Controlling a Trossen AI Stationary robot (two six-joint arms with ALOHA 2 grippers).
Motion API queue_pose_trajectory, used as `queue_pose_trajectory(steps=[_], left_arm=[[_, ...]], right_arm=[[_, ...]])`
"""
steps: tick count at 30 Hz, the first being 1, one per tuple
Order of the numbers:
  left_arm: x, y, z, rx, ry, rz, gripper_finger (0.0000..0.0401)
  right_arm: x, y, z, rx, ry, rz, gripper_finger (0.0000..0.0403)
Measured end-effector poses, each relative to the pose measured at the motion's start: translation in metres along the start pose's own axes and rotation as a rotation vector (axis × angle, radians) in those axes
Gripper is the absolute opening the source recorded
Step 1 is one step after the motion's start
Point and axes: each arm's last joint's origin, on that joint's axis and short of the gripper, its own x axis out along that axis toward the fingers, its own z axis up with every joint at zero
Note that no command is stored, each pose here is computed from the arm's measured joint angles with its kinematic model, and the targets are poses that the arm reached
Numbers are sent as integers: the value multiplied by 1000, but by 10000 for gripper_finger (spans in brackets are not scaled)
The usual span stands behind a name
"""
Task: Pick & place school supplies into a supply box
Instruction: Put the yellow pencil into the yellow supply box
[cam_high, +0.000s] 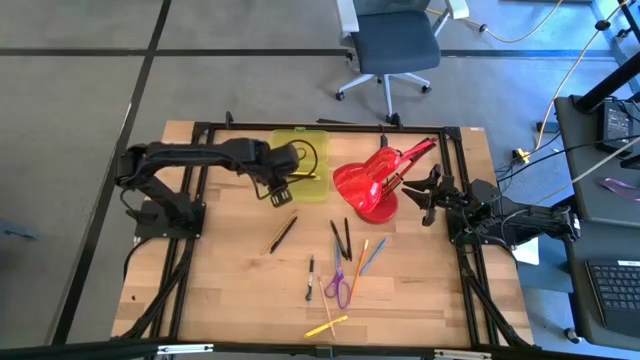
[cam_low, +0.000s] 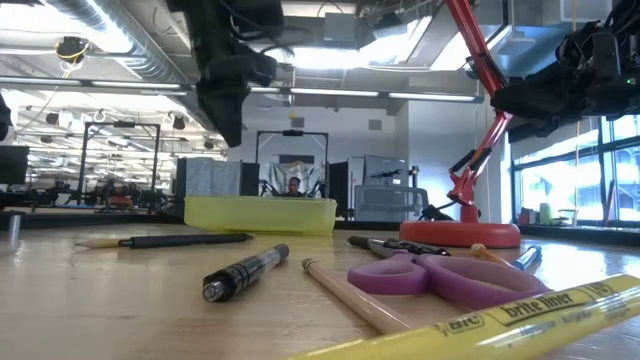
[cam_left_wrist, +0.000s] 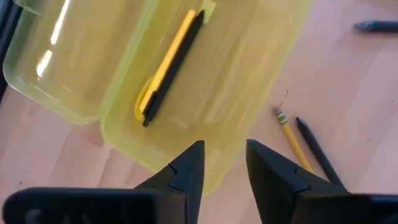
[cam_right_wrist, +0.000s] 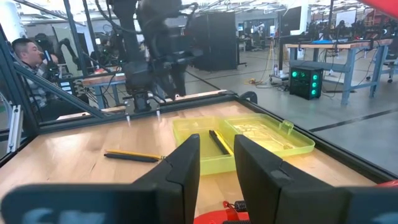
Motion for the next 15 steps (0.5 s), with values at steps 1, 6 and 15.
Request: queue_pose_trajectory(steps=[1,6,15], left_arm=[[0,-4,-1,4,-3,9,123],[6,-24,-4,-8,11,26,162],[7,-51,-3,-140,-74,-37,180]], right_arm=[[0,0,0,0,0,0,104],[0,0,0,0,0,0,104],[0,0,0,-53,-1,-8,104]])
